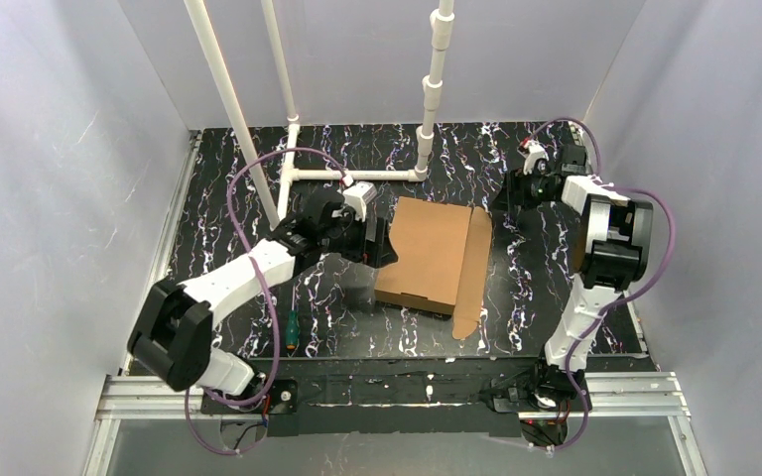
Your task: Fold the paper box
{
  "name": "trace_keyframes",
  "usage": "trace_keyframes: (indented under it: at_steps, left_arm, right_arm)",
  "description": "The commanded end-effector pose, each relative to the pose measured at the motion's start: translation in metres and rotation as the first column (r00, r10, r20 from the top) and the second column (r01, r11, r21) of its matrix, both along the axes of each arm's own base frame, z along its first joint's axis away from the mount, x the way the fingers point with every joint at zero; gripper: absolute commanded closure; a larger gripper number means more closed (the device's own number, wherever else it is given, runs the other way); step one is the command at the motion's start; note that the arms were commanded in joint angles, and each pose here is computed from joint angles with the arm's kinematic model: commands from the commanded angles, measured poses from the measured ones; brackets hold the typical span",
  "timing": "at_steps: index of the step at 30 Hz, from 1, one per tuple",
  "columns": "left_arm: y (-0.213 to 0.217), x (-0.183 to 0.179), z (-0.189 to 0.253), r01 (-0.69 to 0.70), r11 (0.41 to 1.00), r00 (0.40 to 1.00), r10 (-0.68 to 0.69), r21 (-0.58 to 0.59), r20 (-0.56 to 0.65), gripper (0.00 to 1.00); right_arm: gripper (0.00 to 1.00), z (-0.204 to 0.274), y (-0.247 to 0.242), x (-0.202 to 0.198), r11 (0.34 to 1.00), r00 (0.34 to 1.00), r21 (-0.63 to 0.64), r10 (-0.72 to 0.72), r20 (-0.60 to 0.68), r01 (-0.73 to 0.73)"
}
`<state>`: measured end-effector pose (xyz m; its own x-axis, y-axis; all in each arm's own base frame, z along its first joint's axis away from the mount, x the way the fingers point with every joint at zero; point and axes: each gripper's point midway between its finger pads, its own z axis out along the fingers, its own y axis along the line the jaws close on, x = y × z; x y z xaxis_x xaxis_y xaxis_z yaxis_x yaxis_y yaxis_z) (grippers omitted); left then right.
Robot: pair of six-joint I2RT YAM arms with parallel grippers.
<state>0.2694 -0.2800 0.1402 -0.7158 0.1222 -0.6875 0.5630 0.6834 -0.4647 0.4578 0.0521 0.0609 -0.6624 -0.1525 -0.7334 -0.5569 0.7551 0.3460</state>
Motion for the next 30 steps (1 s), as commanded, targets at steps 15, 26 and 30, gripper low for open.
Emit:
trace_keyframes:
  at_steps: [15,26,30]
  left_arm:
    - [-0.005,0.022,-0.063,0.020,0.992,0.987,0.000,0.123,-0.160,0.15]
    - [0.006,0.019,-0.076,-0.019,0.988,0.977,0.051,0.156,-0.205,0.18]
    - [0.008,0.017,-0.081,-0.023,0.987,0.974,0.057,0.158,-0.218,0.20]
  right_arm:
    - [0.27,-0.046,0.033,-0.012,0.978,0.960,0.185,0.137,-0.242,-0.093]
    - [0.39,-0.051,0.035,-0.061,0.952,0.914,0.246,0.258,-0.314,-0.184]
    - [0.39,-0.049,0.033,-0.074,0.944,0.911,0.258,0.281,-0.301,-0.205]
